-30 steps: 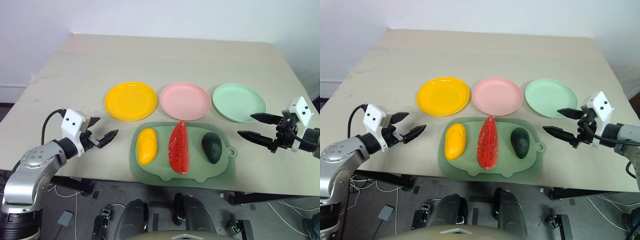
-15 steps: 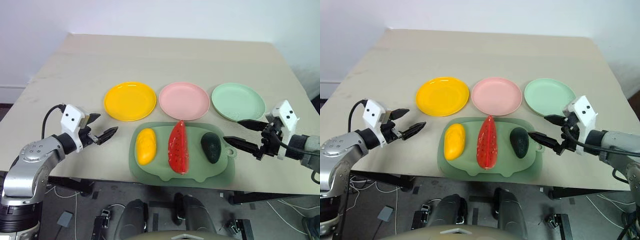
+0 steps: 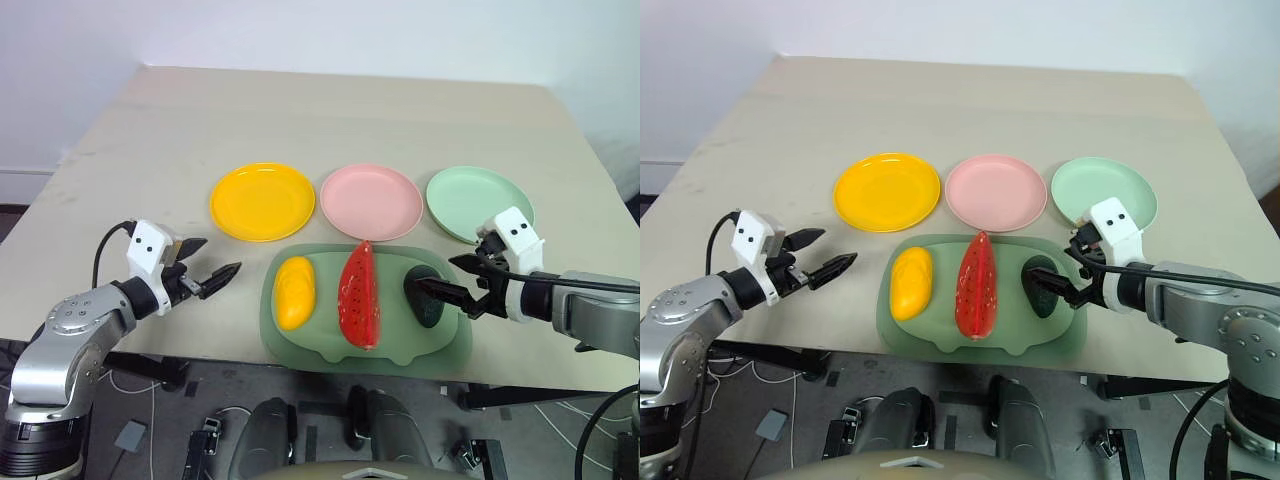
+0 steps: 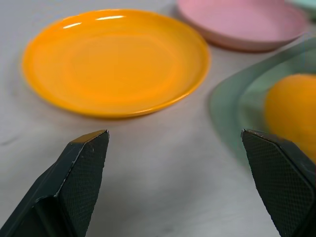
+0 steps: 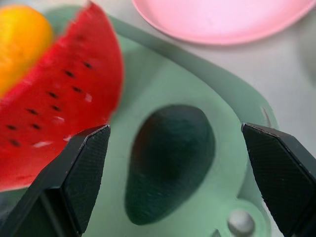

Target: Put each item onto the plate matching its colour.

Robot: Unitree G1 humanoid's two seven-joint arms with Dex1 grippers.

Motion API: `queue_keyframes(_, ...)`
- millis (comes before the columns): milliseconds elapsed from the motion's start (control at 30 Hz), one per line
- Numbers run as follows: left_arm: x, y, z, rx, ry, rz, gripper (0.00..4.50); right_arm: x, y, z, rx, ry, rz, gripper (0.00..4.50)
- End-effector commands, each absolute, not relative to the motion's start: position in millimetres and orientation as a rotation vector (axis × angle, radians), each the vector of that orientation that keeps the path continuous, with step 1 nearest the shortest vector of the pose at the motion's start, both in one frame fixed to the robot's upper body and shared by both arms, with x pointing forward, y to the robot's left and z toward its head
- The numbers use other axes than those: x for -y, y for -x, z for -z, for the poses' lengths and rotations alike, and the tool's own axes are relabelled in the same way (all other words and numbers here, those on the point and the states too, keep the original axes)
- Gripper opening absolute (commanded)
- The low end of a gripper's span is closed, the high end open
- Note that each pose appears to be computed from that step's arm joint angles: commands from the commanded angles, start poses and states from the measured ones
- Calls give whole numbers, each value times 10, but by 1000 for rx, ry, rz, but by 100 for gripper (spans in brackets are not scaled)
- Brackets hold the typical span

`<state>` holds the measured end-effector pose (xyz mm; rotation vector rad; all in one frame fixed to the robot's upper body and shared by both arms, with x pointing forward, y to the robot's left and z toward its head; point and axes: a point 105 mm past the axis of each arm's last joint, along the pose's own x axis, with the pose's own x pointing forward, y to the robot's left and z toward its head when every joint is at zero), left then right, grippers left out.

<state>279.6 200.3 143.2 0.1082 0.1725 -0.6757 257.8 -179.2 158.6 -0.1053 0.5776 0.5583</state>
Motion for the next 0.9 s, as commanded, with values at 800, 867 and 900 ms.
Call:
queue_keyframes(800, -1873, -2543, -1534, -189, -135, 794, 450, 1958, -2958, -1892, -468, 260, -470, 44)
queue_keyframes(867, -1874, -2549, -1539, -185, -136, 791, 450, 2068, -3036, -1991, -452, 309, -452, 44)
queue_keyframes(900, -1876, -2551, -1541, -182, -136, 790, 450, 2109, -3053, -2008, -450, 337, -457, 44)
